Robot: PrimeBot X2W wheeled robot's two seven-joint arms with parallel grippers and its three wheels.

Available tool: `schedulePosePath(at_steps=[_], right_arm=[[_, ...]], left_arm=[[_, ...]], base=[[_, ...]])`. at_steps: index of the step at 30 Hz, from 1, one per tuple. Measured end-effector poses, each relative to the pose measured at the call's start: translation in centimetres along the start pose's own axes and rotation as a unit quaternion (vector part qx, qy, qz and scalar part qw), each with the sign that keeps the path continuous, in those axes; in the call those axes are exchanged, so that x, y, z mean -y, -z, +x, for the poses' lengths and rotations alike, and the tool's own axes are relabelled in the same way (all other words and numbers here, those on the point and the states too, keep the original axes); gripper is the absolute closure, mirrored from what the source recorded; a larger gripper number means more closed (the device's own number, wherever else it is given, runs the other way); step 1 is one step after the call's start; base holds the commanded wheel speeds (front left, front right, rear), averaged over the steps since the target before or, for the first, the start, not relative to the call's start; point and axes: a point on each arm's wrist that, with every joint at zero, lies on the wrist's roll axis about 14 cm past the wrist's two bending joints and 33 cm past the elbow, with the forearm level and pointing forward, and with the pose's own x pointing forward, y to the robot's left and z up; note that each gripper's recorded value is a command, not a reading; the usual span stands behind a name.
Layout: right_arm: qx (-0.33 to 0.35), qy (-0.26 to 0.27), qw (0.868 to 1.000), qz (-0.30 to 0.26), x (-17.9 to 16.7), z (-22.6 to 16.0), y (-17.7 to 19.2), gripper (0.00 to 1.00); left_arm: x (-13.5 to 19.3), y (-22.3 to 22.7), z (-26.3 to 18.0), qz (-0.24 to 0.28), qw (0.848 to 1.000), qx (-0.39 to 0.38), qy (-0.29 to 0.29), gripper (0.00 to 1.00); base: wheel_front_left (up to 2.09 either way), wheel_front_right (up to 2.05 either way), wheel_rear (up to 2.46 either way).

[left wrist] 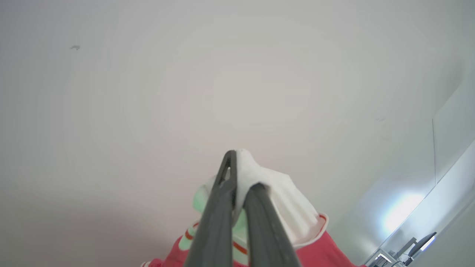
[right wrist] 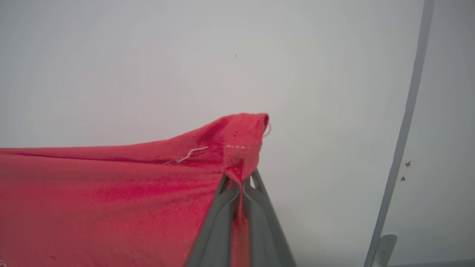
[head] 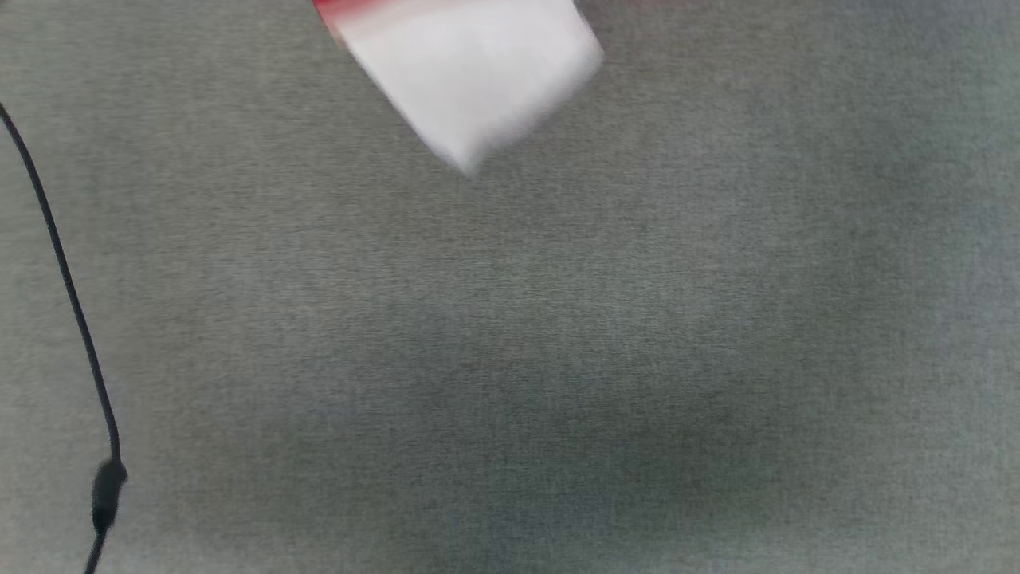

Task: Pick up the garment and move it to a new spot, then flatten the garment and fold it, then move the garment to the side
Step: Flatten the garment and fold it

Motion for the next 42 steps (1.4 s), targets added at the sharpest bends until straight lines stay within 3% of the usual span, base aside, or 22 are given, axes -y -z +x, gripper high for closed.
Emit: schedulePosePath(at_steps=[4, 7, 11, 17, 19, 22, 27, 34, 42], right_arm=[[0.059, 0.016, 0.998, 0.000, 0.7, 0.7, -3.2, 1.00], [0.055, 0.019, 0.998, -0.004, 0.8, 1.1, -2.8, 1.00], [-0.003, 0.016, 1.000, -0.021, 0.9, 0.9, 1.9, 1.00], [-0.122, 0.011, 0.992, -0.013, 1.8, -2.2, 11.5, 1.00], [-0.165, 0.007, 0.986, -0.002, 1.9, -4.3, 14.5, 1.00], [-0.214, 0.000, 0.977, 0.014, 2.3, -7.5, 17.9, 1.00], [-0.253, -0.008, 0.967, 0.041, 3.0, -12.9, 20.7, 1.00], [-0.272, -0.021, 0.960, 0.060, 3.2, -20.2, 20.9, 1.00], [-0.300, -0.018, 0.952, 0.064, 4.3, -28.1, 19.9, 1.00]], left_arm=[[4.1, -2.3, 2.4, -0.048, 0.996, 0.053, 0.047, 1.00], [5.5, -2.7, 2.5, -0.074, 0.993, 0.059, 0.073, 1.00], [3.2, 1.6, 0.0, -0.100, 0.993, 0.004, 0.064, 1.00], [-1.9, 9.2, -7.8, -0.150, 0.986, -0.076, 0.011, 1.00], [-2.6, 11.6, -11.1, -0.181, 0.978, -0.105, -0.008, 1.00], [-3.4, 13.9, -15.8, -0.178, 0.973, -0.144, -0.029, 1.00], [-3.3, 15.6, -22.3, -0.198, 0.965, -0.163, -0.063, 1.00], [-1.2, 15.0, -29.2, -0.225, 0.956, -0.170, -0.081, 1.00], [1.4, 14.3, -35.9, -0.212, 0.953, -0.198, -0.083, 1.00]], base=[[0.00, 0.00, 0.00], [0.00, 0.00, 0.00], [0.00, 0.00, 0.00], [0.00, 0.00, 0.00], [0.00, 0.00, 0.00], [0.00, 0.00, 0.00], [0.00, 0.00, 0.00], [0.00, 0.00, 0.00], [0.00, 0.00, 0.00]])
